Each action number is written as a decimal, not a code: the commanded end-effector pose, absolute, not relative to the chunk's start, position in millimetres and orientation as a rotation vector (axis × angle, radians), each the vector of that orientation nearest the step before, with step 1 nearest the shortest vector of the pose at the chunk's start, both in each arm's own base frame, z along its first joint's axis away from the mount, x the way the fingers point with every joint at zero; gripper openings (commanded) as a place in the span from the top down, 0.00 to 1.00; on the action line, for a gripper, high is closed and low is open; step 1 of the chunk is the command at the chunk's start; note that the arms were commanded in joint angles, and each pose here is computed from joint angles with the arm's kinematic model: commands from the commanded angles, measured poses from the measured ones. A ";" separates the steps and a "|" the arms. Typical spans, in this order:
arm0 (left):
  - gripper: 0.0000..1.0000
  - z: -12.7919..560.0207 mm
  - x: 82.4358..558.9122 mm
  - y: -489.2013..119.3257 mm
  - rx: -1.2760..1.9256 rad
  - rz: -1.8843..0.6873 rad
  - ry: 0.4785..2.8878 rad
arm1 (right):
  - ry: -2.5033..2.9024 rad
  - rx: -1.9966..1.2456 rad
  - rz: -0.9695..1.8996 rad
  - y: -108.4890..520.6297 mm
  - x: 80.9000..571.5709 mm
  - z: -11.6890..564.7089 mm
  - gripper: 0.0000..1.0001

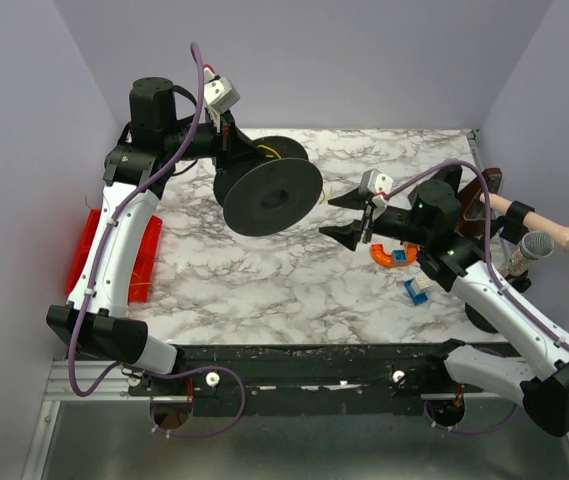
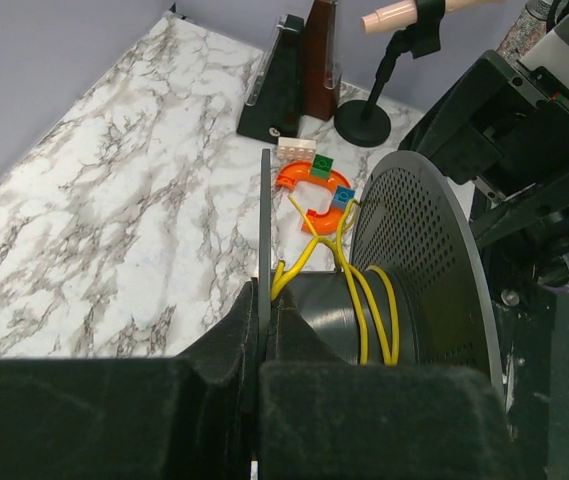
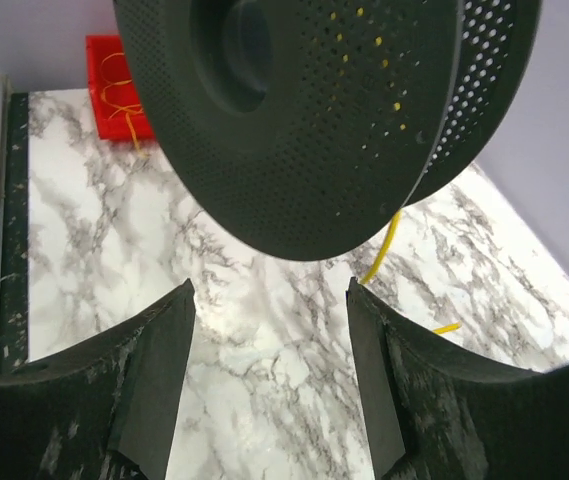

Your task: Wrap the cables

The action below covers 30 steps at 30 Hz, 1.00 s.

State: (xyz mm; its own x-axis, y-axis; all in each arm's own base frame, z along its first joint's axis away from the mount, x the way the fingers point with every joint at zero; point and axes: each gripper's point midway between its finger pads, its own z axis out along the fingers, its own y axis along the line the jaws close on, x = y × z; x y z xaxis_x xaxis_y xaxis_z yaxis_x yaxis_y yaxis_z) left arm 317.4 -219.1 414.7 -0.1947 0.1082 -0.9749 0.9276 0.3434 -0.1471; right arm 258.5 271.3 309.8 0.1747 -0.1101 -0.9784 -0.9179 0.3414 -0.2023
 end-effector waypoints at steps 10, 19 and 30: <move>1.00 450.1 298.5 -229.9 0.957 -1.144 1.492 | 1.285 -1.119 0.834 245.9 256.1 335.0 0.47; 1.00 484.1 288.9 -234.9 0.864 -1.273 1.451 | 1.231 -1.057 0.918 257.3 269.6 357.2 0.48; 1.00 538.3 273.7 -236.5 0.796 -1.381 1.329 | 1.082 -1.096 0.811 248.2 256.7 368.9 0.53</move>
State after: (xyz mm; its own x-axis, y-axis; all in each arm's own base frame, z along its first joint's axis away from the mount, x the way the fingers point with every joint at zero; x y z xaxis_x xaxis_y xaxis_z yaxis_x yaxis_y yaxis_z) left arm 300.8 -236.7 495.1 -0.3090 -0.1519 -0.9389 0.9211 0.1982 -0.3352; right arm 265.0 251.2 345.3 0.1767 -0.0371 -0.9836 -0.9387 0.2943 -0.1797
